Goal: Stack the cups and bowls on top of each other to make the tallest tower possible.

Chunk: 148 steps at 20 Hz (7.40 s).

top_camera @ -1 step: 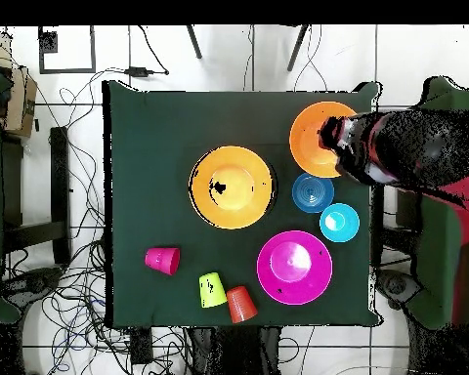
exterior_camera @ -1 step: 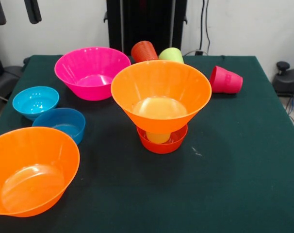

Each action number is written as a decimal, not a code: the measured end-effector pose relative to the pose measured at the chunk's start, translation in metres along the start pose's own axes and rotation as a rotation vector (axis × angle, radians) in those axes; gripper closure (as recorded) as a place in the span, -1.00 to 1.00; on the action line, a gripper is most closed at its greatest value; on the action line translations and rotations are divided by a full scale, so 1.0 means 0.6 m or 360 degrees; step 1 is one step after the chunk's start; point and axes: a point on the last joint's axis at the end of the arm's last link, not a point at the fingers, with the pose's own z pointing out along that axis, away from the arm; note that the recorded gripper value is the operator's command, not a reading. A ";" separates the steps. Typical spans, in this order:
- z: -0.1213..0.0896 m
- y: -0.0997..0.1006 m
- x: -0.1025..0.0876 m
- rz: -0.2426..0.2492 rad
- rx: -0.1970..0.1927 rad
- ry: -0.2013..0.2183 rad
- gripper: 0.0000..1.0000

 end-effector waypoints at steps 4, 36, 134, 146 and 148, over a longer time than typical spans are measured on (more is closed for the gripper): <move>-0.013 0.004 0.004 0.0024 0.0044 -0.0007 -1.00; -0.024 0.208 0.083 0.0459 -0.0092 -0.0003 -1.00; 0.278 0.350 0.409 0.0619 -0.0350 0.0142 -1.00; 0.315 0.379 0.442 0.0586 -0.0410 0.0224 -1.00; 0.314 0.379 0.440 0.0586 -0.0415 0.0221 -1.00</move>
